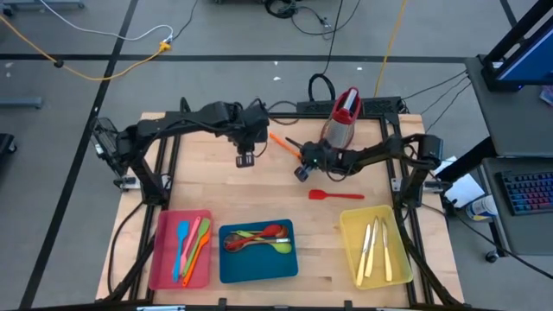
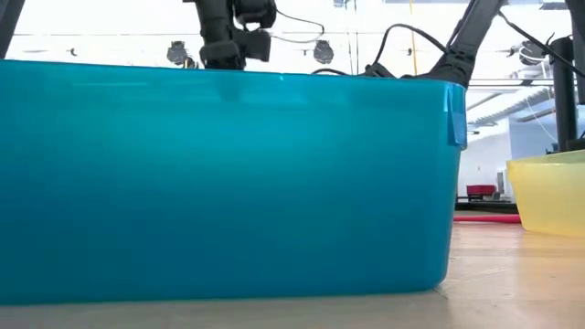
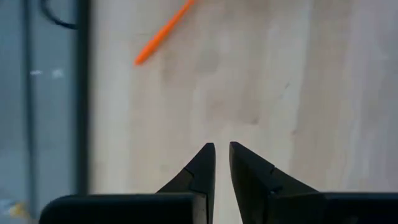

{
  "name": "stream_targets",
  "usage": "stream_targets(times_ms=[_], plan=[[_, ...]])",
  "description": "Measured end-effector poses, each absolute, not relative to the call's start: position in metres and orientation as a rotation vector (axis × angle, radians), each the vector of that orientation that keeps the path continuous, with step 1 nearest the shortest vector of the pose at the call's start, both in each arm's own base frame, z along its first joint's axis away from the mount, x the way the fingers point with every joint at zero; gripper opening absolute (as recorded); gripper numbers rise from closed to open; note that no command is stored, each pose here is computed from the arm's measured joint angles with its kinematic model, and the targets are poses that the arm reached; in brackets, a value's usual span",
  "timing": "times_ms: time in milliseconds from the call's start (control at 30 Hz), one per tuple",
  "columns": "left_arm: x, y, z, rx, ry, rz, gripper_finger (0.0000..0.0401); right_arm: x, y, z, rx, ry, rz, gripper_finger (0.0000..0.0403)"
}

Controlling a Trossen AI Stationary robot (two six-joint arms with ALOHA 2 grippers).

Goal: Pick & Place Kitchen Items
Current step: Put the orange spatula into the pink bin

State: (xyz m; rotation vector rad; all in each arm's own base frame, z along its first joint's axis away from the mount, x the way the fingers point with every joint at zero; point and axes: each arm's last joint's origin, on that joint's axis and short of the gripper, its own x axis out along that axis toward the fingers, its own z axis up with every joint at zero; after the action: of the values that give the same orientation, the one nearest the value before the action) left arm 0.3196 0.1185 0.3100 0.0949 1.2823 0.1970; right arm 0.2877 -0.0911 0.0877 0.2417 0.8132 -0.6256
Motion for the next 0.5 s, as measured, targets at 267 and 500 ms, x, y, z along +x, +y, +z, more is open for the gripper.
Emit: stream_targets(times_ms=[267,500], plan=[[0.337,0.116,0.241,0.055,1.049,0.006,0.0051,0.293,-0.072,0.087,0.16,0.83,-0.568,0.0014],[0.346,0.121,0.215,0.256,0.867,0.092,0.0051,0.293,-0.074,0.088,0.128,0.816,-0.596,0.0014]])
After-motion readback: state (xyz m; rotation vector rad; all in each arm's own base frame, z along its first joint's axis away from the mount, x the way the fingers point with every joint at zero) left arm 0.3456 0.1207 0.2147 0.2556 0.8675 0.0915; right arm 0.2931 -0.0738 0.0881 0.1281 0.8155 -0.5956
